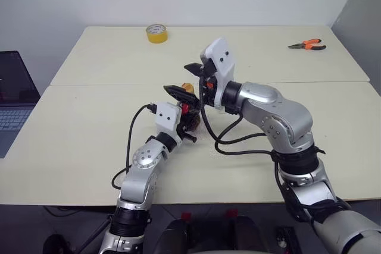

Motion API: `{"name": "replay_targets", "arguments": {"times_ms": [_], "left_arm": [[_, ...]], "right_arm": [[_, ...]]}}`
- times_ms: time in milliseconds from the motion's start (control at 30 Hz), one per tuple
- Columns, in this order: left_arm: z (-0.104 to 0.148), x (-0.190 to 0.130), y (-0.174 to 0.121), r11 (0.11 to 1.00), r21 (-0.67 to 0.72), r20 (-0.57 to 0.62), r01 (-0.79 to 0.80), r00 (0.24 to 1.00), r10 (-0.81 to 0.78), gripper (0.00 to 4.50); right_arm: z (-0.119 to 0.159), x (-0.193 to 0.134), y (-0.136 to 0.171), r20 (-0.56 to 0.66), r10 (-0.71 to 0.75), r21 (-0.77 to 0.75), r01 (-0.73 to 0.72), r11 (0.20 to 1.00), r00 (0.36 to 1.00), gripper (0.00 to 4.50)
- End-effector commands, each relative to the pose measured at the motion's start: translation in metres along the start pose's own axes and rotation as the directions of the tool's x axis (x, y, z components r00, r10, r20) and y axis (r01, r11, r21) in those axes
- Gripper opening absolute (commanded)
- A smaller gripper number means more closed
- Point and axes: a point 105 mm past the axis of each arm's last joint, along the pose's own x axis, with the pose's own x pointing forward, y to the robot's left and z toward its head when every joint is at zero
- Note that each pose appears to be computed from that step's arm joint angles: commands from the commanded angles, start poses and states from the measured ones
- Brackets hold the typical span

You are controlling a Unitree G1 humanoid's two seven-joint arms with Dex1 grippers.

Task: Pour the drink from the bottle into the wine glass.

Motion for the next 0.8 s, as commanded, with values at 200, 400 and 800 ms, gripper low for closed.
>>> {"name": "replay_targets", "arguments": {"times_ms": [200, 400, 800], "left_arm": [[0.018, 0.001, -0.003, 1.0, 0.021, 0.071, 0.001, 0.997, -0.003, 0.64], [0.017, 0.0, -0.002, 1.0, 0.02, 0.071, -0.003, 0.997, 0.002, 0.64], [0.02, 0.002, -0.001, 1.0, 0.023, 0.074, 0.001, 0.997, -0.003, 0.64]], "right_arm": [[0.007, 0.012, -0.001, 0.009, -0.066, -0.013, 0.067, 0.998, 0.998, 4.5], [0.009, 0.008, -0.02, 0.026, -0.142, 0.043, 0.141, 0.989, 0.99, 4.5], [-0.006, -0.015, -0.047, -0.015, -0.23, 0.038, 0.23, 0.972, 0.973, 4.5]]}}
